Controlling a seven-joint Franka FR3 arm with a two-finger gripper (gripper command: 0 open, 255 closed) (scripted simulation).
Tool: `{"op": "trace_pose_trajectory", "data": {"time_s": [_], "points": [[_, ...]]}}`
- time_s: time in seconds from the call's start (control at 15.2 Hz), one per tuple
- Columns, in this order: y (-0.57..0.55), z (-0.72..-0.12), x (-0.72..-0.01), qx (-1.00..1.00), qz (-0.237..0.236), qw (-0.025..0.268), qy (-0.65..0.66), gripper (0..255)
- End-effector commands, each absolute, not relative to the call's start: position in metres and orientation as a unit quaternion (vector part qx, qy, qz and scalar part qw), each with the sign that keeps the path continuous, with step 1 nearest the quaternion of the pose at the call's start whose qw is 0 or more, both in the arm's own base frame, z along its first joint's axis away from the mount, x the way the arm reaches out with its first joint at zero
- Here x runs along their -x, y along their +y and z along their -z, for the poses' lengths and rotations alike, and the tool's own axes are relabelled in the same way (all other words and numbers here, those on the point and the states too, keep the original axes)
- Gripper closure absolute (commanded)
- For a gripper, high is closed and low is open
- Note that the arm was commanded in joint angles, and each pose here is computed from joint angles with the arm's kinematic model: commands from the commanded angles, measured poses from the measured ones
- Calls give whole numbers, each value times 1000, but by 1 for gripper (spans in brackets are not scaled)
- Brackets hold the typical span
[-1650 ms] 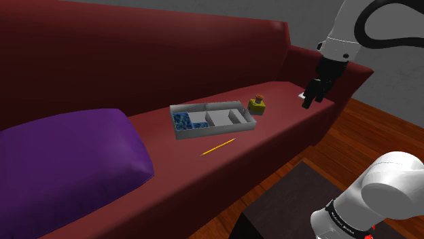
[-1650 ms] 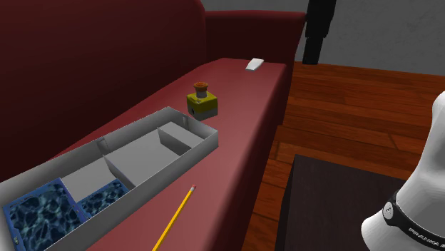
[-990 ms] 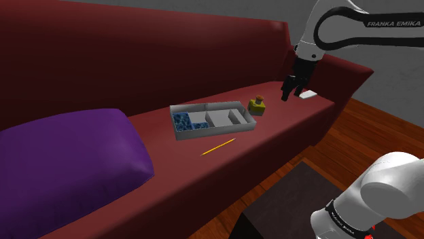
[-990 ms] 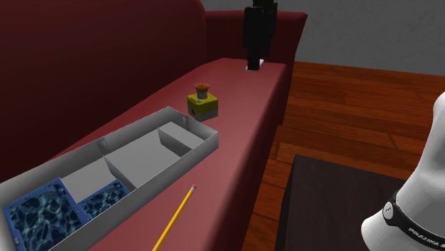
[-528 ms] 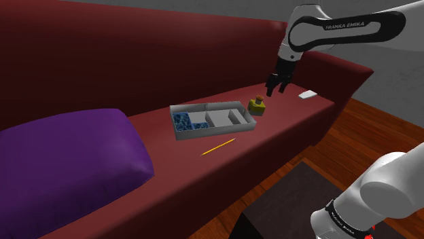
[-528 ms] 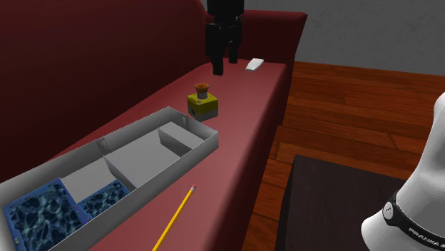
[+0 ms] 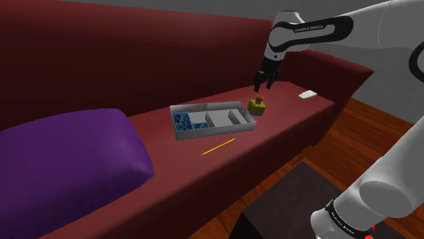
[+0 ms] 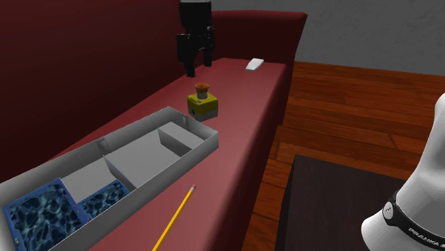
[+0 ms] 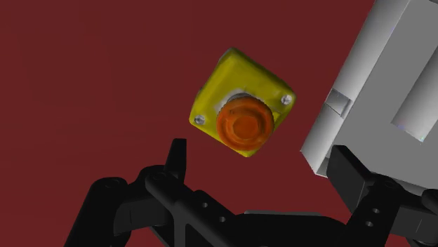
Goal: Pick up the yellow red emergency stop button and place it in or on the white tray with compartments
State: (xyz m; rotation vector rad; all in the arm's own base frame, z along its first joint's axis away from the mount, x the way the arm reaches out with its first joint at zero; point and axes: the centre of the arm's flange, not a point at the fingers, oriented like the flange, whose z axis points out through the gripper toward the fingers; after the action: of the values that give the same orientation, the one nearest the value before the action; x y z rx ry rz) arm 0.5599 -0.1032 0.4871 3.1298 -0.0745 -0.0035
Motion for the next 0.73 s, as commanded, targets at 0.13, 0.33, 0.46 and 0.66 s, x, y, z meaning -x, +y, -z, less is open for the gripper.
{"op": "trace_pose_trajectory", "data": {"time_s": [0.13,0.33,0.46,0.66], "points": [[-106,-468,-566,-1000,0,6,-24,0],[-106,-452,-566,-1000,0,6,-24,0],[-107,-444,-566,-1000,0,6,-24,0],[-107,-444,-566,-1000,0,6,-24,0]]}}
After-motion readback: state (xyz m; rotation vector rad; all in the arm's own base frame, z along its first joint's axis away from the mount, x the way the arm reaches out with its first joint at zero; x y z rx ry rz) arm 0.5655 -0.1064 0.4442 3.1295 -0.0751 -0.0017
